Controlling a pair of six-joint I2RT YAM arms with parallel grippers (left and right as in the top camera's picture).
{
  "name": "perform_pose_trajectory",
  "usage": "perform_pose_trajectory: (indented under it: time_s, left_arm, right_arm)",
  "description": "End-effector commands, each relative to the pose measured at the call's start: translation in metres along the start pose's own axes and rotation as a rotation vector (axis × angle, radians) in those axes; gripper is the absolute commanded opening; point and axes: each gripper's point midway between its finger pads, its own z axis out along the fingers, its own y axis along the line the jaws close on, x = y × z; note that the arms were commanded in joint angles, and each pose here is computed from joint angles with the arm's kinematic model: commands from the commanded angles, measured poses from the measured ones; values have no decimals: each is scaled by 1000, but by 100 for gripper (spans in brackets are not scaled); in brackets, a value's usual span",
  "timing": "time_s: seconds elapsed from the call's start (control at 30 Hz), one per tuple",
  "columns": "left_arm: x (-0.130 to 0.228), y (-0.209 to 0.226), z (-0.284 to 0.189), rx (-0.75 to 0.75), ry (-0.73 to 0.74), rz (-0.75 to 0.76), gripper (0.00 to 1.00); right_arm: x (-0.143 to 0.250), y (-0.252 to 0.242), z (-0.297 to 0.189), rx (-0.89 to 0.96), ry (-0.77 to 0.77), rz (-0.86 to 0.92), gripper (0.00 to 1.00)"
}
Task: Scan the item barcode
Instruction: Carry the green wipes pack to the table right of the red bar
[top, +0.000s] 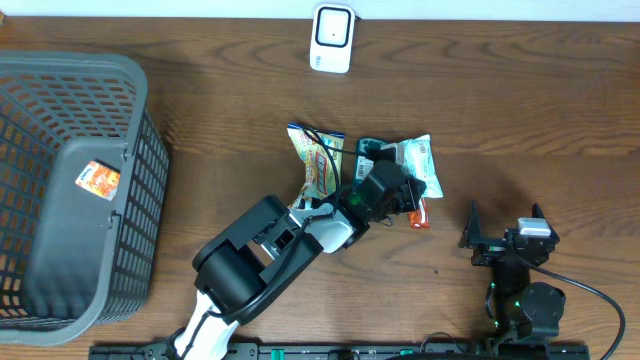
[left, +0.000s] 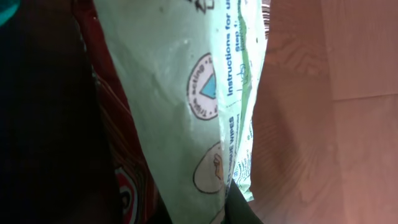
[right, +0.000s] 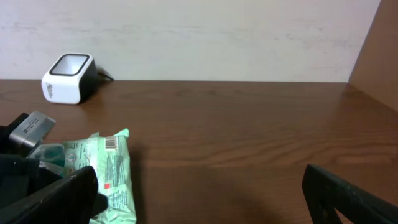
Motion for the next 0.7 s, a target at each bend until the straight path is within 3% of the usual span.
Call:
perform_pose_trajectory:
  time_s: [0.0,0.3,0.63,0.67]
  left_arm:
    - [2,21,6,-63,-6,-34,8]
    - [7,56,1,-213,-2,-51,8]
    - [5,52,0,-204,-5,-51,8]
    - [4,50,0,-199,-5,-50,12]
  right_arm:
    - [0,2,0,-10,-1,-8,99]
    - [0,2,0,-10,-1,-8,99]
    - [0,2,0,-10,-1,-8,99]
    - [0,2,0,-10,-1,-8,99]
